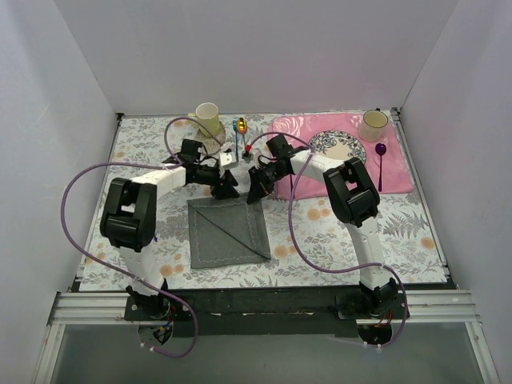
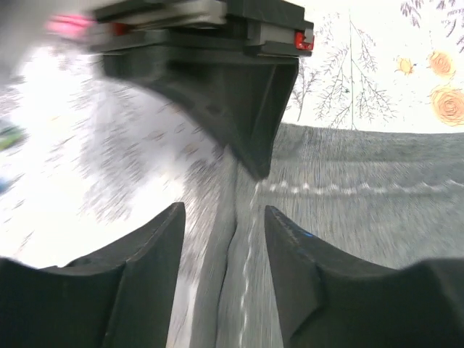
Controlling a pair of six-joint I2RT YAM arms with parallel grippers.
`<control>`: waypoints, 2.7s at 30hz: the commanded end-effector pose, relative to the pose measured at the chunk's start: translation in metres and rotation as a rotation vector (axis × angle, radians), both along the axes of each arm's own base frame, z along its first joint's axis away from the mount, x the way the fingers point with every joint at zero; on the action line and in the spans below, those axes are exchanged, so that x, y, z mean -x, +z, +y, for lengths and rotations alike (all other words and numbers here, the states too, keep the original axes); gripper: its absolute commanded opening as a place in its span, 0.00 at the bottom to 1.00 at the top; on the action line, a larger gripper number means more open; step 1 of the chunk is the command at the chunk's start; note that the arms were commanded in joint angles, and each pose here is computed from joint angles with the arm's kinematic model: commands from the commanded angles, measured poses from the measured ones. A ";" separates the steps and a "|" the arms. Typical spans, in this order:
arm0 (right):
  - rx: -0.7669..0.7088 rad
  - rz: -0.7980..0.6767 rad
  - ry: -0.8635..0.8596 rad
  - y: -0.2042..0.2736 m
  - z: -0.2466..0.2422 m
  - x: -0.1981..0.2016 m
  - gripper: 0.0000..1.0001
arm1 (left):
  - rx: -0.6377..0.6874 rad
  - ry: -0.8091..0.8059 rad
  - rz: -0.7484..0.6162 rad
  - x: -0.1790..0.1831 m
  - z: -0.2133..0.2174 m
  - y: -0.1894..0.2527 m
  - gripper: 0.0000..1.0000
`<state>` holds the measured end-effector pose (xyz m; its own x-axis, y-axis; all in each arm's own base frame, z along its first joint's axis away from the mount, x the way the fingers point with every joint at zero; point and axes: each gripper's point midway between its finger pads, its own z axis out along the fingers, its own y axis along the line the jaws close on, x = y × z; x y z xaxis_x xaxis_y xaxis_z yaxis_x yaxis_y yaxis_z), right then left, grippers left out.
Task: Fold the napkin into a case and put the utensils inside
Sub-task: Pick up the upper triangle-folded napkin from the center of the board, then turn over the upper triangle folded napkin at the center of the board.
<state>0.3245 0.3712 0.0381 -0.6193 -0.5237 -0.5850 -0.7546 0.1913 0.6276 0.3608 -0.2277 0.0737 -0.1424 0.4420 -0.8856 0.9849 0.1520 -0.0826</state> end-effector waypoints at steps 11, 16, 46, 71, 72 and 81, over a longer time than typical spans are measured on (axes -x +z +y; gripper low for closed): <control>-0.093 -0.293 0.169 0.076 0.025 0.021 0.01 | -0.078 0.142 0.011 0.017 0.137 0.036 0.68; -0.105 -0.398 0.236 0.091 0.030 0.039 0.01 | -0.096 0.132 0.003 0.019 0.141 0.022 0.87; -0.094 -0.482 0.268 0.093 0.040 0.038 0.01 | -0.130 -0.026 0.016 0.043 0.167 -0.006 0.91; -0.154 -0.520 0.310 0.124 0.038 0.047 0.01 | -0.104 -0.015 0.054 0.015 0.144 -0.013 0.31; -0.155 -0.523 0.313 0.125 0.038 0.047 0.01 | -0.101 -0.019 0.060 0.016 0.144 -0.012 0.27; -0.134 -0.573 0.241 0.144 0.027 0.018 0.01 | -0.096 0.000 0.064 0.022 0.146 0.017 0.00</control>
